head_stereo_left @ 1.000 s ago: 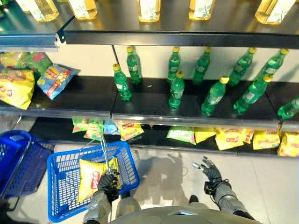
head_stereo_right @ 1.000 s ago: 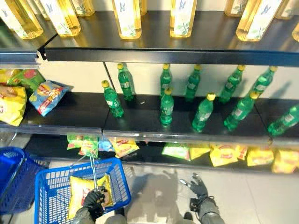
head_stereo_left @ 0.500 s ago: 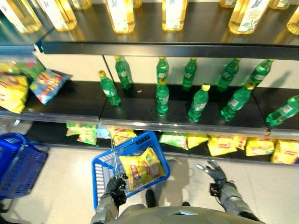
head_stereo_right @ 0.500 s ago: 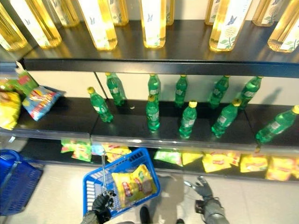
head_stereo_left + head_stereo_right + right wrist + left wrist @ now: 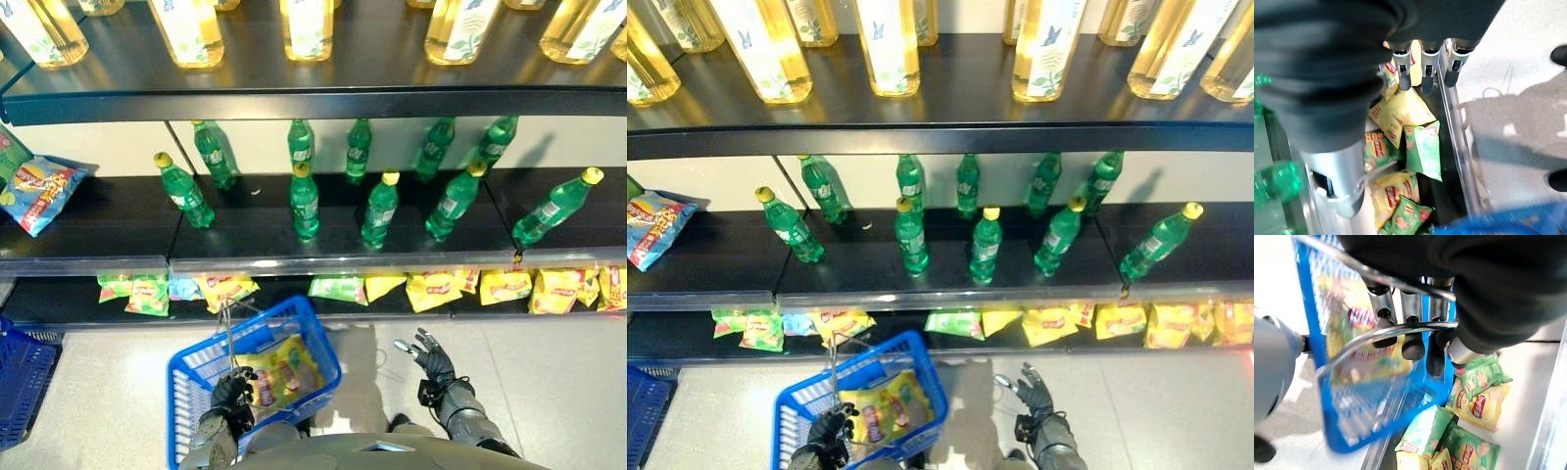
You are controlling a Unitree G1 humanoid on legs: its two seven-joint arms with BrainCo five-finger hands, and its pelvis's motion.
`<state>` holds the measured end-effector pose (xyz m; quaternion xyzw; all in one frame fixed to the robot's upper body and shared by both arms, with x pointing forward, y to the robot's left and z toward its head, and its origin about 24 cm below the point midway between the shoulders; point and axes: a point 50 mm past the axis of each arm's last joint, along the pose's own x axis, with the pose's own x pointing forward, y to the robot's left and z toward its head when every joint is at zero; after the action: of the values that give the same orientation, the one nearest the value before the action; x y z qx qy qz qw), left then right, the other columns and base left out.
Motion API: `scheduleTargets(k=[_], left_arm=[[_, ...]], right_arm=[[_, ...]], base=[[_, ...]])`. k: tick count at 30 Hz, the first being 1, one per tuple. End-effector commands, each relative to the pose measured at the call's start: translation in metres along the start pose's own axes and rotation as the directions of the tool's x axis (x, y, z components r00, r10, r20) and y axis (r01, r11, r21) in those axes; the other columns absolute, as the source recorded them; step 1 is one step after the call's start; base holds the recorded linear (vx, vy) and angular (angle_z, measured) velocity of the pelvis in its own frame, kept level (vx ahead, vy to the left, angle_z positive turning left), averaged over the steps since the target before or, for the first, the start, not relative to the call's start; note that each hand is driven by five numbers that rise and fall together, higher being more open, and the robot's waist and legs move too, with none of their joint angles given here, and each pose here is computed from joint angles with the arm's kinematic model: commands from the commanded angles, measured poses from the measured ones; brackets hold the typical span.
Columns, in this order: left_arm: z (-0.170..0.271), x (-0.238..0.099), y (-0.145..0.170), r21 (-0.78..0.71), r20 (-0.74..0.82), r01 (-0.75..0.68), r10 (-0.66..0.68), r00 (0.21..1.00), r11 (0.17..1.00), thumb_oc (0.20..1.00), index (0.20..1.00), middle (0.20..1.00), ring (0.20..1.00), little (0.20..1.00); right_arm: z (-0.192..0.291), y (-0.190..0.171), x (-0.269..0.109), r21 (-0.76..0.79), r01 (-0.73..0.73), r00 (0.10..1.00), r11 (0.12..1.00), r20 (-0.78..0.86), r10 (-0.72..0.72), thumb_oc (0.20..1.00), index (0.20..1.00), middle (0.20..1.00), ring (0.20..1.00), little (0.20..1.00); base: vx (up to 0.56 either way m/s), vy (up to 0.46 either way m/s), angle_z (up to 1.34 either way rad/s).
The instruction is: Pick up the snacks into the basket
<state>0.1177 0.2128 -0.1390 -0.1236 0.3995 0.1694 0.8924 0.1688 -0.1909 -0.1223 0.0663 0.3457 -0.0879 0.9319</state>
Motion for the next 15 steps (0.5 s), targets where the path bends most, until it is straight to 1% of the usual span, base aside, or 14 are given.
scheduleTargets(k=[1, 7, 8, 9, 12, 15], left_arm=[[0.038, 0.005, -0.019, -0.036, 0.185, 0.078, -0.070, 0.980, 0.996, 0.200, 0.200, 0.200, 0.200, 0.200], [0.040, 0.007, -0.012, -0.088, 0.182, 0.032, -0.016, 0.983, 0.996, 0.200, 0.200, 0.200, 0.200, 0.200], [0.040, 0.008, -0.012, -0.110, 0.180, 0.027, -0.007, 0.984, 0.994, 0.200, 0.200, 0.200, 0.200, 0.200], [0.040, 0.010, -0.012, -0.164, 0.174, 0.017, 0.012, 0.985, 0.986, 0.200, 0.200, 0.200, 0.200, 0.200], [0.041, 0.009, -0.015, -0.188, 0.181, 0.029, 0.006, 0.983, 0.982, 0.200, 0.200, 0.200, 0.200, 0.200], [0.038, 0.009, -0.015, -0.193, 0.171, 0.033, 0.000, 0.985, 0.981, 0.200, 0.200, 0.200, 0.200, 0.200]], right_arm=[[0.017, -0.012, 0.003, 0.040, 0.050, 0.996, 0.998, 0.070, -0.053, 1.000, 1.000, 1.000, 1.000, 1.000], [0.011, -0.014, 0.003, 0.021, 0.052, 0.998, 0.998, 0.038, -0.053, 1.000, 1.000, 1.000, 1.000, 1.000], [0.010, -0.017, 0.002, 0.031, 0.062, 0.997, 0.998, 0.036, -0.063, 1.000, 1.000, 1.000, 1.000, 1.000], [0.010, -0.020, 0.003, 0.046, 0.072, 0.997, 0.996, 0.035, -0.074, 1.000, 1.000, 1.000, 1.000, 1.000], [0.011, -0.026, 0.001, 0.047, 0.082, 0.996, 0.996, 0.039, -0.084, 1.000, 1.000, 1.000, 1.000, 1.000], [0.009, -0.033, 0.000, 0.040, 0.098, 0.995, 0.994, 0.033, -0.099, 1.000, 1.000, 1.000, 1.000, 1.000]], base=[[0.15, -0.353, -0.04], [0.12, -0.316, 0.09], [0.06, -0.329, 0.15], [0.05, -0.324, 0.38], [0.06, -0.270, 0.48], [0.05, -0.183, 0.07]])
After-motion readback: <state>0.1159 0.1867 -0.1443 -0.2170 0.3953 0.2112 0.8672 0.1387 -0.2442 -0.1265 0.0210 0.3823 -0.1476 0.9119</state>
